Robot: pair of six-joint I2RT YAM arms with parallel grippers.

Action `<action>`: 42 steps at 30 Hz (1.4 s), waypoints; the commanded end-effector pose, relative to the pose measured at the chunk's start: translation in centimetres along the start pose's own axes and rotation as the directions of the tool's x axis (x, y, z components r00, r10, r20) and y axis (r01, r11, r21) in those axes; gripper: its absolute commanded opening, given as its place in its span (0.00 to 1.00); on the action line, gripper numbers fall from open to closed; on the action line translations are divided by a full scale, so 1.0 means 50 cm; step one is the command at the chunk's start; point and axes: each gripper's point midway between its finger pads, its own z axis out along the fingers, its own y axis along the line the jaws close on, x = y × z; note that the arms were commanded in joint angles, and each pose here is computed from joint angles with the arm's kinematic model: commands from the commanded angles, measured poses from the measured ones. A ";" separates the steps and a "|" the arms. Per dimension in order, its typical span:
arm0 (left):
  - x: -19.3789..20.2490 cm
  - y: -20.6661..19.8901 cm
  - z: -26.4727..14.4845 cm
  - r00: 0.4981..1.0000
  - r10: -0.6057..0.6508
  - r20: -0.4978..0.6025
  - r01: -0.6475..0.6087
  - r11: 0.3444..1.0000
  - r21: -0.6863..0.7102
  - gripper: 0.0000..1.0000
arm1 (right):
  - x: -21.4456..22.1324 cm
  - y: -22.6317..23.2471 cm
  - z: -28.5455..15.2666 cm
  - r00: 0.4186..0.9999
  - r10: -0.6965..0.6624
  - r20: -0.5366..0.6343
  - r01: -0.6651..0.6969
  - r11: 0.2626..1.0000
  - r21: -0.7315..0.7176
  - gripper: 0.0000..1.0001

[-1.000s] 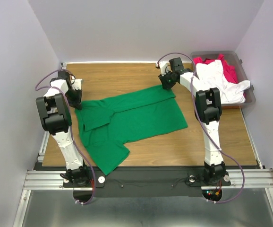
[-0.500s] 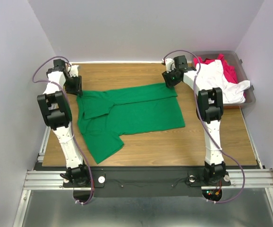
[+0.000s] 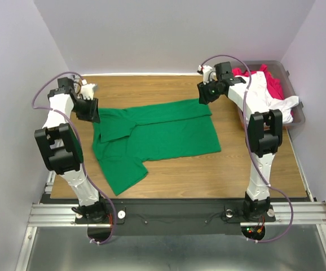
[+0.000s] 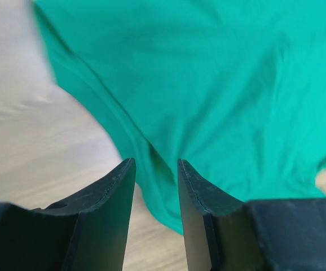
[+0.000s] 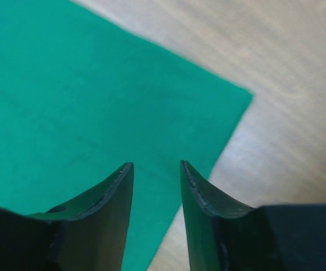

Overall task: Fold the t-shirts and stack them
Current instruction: Fold the tshirt

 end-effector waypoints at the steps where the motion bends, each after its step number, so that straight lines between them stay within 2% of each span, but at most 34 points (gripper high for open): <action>1: 0.050 -0.073 -0.008 0.991 0.127 -0.032 -0.124 0.987 0.102 0.47 | 0.028 0.079 -0.012 0.998 0.053 -0.042 -0.058 0.991 -0.119 0.41; 6: 0.074 -0.143 0.036 0.942 0.327 -0.074 -0.324 0.944 0.058 0.46 | 0.055 0.135 0.002 0.993 0.084 -0.083 -0.099 0.976 -0.193 0.35; 9: 0.062 -0.140 0.050 0.931 0.354 -0.085 -0.356 0.935 0.000 0.46 | 0.067 0.143 0.012 0.990 0.098 -0.102 -0.117 0.972 -0.203 0.34; 17: 0.045 -0.226 0.115 0.848 0.514 -0.128 -0.521 0.853 -0.024 0.49 | 0.082 0.147 0.025 0.984 0.122 -0.127 -0.146 0.967 -0.209 0.33; 31: 0.055 -0.245 0.190 0.792 0.562 -0.239 -0.596 0.796 -0.102 0.52 | 0.115 0.137 0.040 0.980 0.116 -0.164 -0.146 0.972 -0.186 0.30; 33: 0.051 -0.235 0.193 0.794 0.554 -0.250 -0.595 0.792 -0.136 0.50 | 0.119 0.136 0.043 0.980 0.111 -0.168 -0.141 0.973 -0.181 0.30; 35: 0.053 -0.225 0.200 0.792 0.548 -0.270 -0.597 0.788 -0.152 0.42 | 0.124 0.134 0.044 0.979 0.109 -0.174 -0.140 0.974 -0.176 0.30; 37: 0.045 -0.217 0.199 0.792 0.544 -0.277 -0.598 0.782 -0.174 0.33 | 0.127 0.132 0.045 0.978 0.108 -0.177 -0.139 0.975 -0.174 0.29; 38: 0.037 -0.214 0.195 0.796 0.542 -0.272 -0.595 0.783 -0.180 0.23 | 0.127 0.133 0.045 0.978 0.107 -0.177 -0.138 0.975 -0.172 0.29; 40: 0.027 -0.214 0.185 0.797 0.545 -0.262 -0.594 0.786 -0.170 0.14 | 0.130 0.132 0.047 0.978 0.106 -0.181 -0.137 0.976 -0.170 0.29; 41: 0.014 -0.220 0.171 0.804 0.542 -0.243 -0.583 0.800 -0.142 0.07 | 0.129 0.131 0.046 0.978 0.105 -0.179 -0.136 0.976 -0.168 0.29; 42: 0.011 -0.236 0.168 0.804 0.554 -0.216 -0.581 0.809 -0.086 0.05 | 0.130 0.131 0.045 0.978 0.103 -0.181 -0.134 0.977 -0.168 0.29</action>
